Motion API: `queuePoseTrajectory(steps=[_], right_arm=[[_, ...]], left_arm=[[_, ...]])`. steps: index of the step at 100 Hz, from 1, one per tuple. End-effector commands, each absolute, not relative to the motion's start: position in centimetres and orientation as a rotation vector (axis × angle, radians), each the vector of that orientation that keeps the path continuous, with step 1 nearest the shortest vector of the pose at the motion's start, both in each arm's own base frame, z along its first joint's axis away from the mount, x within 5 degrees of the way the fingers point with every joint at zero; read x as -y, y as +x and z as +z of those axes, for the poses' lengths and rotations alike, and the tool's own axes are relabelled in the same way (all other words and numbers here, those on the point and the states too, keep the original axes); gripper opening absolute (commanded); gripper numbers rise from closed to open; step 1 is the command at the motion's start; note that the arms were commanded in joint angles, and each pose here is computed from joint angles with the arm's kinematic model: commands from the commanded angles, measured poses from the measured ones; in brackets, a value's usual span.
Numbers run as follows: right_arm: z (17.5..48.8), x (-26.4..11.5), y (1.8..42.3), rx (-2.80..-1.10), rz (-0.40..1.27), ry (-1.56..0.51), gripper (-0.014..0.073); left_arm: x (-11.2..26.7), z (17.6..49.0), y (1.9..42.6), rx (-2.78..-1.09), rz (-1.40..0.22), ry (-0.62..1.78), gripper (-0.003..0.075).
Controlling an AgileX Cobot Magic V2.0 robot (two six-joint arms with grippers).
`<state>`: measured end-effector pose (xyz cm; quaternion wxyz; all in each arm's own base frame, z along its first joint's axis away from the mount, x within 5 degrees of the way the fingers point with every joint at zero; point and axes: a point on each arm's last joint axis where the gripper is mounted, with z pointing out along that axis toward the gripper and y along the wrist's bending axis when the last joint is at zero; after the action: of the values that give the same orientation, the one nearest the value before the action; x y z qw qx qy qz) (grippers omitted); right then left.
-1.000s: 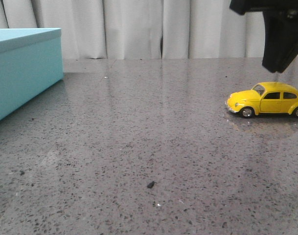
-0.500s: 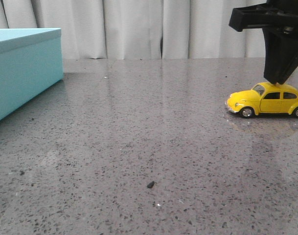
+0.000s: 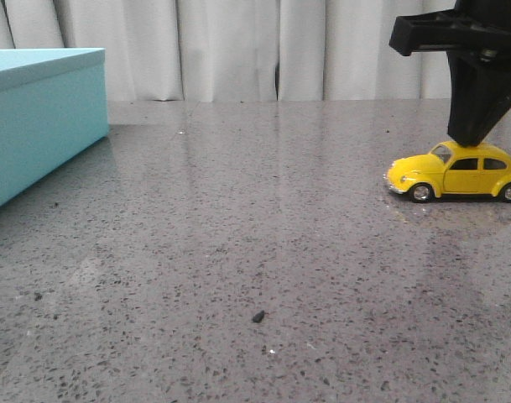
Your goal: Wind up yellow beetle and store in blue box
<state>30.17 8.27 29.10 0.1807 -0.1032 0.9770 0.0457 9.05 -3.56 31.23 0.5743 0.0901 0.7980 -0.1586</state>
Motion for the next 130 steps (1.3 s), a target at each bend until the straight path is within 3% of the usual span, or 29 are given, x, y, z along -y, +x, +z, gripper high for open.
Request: queuePoseTrajectory(steps=[1,130], right_arm=[[30.9,-8.2,30.5,-2.674,0.147,-0.271,-0.0049],[28.0,-7.9,30.1,-2.809,0.106,-0.29,-0.0049]], left_arm=[[3.7,32.6,9.3,-1.787,-0.398,0.196,-0.0019],[3.7,32.5,9.3,-1.804,-0.397,0.2,-0.0019]])
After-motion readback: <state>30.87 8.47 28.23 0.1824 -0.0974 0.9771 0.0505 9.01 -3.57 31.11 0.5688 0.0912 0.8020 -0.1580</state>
